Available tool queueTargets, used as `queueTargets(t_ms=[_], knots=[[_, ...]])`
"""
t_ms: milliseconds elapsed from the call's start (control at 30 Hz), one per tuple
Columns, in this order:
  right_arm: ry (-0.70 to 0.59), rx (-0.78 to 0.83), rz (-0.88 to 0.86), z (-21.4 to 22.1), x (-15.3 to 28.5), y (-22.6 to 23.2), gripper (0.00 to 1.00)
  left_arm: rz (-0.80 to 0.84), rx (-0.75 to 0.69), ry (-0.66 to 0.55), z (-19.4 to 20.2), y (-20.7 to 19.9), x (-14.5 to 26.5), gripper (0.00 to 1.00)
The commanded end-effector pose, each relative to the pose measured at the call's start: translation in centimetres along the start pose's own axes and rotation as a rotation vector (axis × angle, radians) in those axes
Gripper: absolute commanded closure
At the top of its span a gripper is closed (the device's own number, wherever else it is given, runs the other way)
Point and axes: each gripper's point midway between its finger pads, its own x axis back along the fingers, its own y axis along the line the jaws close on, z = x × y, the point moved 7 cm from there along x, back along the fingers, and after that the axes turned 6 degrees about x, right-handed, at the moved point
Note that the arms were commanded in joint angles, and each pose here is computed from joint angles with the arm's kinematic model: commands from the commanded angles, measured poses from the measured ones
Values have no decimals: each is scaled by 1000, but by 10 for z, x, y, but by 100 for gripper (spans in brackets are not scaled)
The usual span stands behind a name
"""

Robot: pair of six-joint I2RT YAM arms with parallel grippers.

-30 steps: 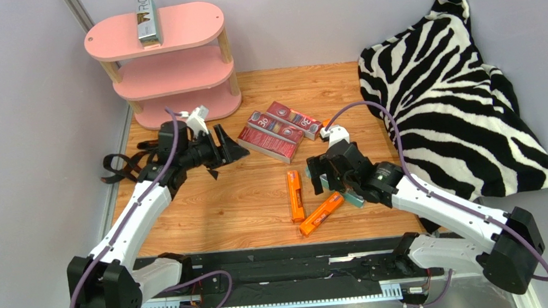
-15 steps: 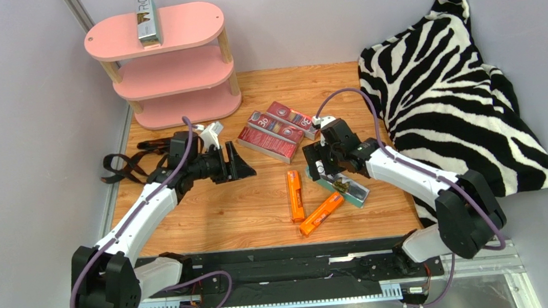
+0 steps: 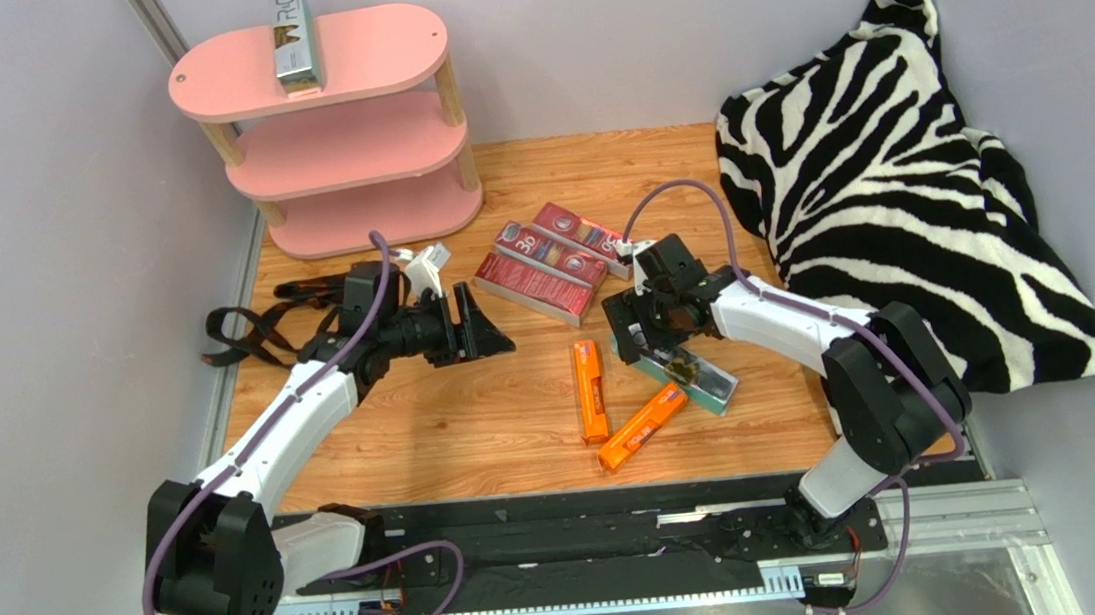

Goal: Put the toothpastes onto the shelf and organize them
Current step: Pick up the toothpaste from the center of the board.

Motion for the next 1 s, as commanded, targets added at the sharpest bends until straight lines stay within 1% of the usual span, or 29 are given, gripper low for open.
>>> queueTargets(t_ms=[0, 167, 267, 400, 500, 733, 867, 967], knots=[[-20, 24, 5, -13, -3, -2, 5, 35, -42, -3, -4, -5, -2, 30], [21, 20, 41, -7, -9, -7, 8, 36, -37, -1, -4, -5, -2, 30], [33, 13, 48, -5, -10, -7, 11, 37, -38, 3, -3, -5, -2, 30], [54, 1, 105, -3, -11, -13, 22, 34, -38, -1, -4, -5, -1, 31], [83, -3, 108, 0, -15, -13, 27, 36, -43, -7, -4, -6, 0, 31], [111, -4, 92, 3, -20, -11, 32, 39, -45, -8, -4, -8, 2, 30], [104, -13, 89, 1, -19, -11, 40, 43, -51, -13, -4, -11, 4, 30], [90, -26, 84, -2, -17, -9, 42, 48, -62, -22, -6, -15, 7, 30]])
